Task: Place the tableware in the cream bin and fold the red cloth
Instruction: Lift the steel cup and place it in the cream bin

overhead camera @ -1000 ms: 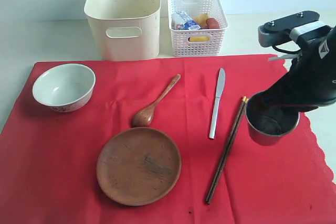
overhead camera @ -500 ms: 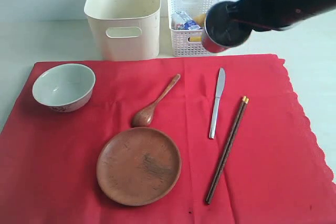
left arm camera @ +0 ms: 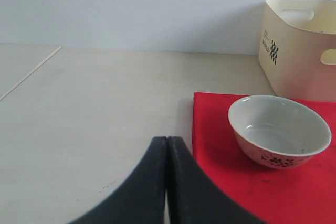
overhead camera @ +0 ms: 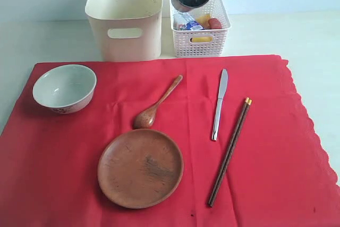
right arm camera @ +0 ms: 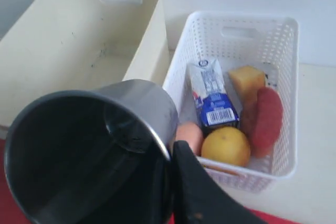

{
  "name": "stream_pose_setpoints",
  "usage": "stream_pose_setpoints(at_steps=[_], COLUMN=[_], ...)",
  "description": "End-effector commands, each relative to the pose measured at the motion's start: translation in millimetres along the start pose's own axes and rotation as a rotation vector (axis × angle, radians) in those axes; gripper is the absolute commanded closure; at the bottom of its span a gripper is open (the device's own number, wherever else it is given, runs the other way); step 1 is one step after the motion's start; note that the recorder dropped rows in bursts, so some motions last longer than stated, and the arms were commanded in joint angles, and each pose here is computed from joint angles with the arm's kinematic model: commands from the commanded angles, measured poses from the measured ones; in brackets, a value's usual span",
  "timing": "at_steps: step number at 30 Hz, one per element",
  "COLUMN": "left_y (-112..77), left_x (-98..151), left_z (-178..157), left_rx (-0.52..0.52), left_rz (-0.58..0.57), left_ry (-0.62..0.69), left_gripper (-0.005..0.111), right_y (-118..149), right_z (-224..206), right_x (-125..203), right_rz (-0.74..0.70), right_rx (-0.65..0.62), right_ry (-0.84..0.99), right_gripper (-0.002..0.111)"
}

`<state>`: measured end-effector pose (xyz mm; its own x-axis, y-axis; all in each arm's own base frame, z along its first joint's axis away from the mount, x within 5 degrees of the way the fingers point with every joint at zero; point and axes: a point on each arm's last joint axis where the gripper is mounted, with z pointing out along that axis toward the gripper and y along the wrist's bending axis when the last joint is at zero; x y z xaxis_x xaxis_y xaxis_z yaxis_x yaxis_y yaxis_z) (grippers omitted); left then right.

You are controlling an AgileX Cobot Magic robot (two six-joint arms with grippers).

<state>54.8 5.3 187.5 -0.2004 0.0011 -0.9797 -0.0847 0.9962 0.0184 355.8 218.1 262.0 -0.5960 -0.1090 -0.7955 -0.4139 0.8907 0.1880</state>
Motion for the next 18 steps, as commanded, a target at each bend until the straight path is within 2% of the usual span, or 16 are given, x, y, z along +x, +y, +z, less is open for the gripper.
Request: stream_pose_setpoints(at_steps=[1, 6, 18], left_y=[-0.4, -0.4, -0.4], left_x=[-1, -1, -1], left_z=[0, 0, 0], left_rx=[0.007, 0.007, 0.007], left_rz=[-0.011, -0.011, -0.011], left_ry=[-0.013, -0.013, -0.013], left_gripper=[0.106, 0.106, 0.106], right_y=[9, 18, 65], right_z=[21, 41, 97], right_x=[-16, -27, -8], right_rz=[-0.029, -0.064, -0.202], right_rx=[-0.025, -0.049, -0.118], right_ry=[-0.082, -0.191, -0.143], right_gripper=[0.108, 0.108, 0.108])
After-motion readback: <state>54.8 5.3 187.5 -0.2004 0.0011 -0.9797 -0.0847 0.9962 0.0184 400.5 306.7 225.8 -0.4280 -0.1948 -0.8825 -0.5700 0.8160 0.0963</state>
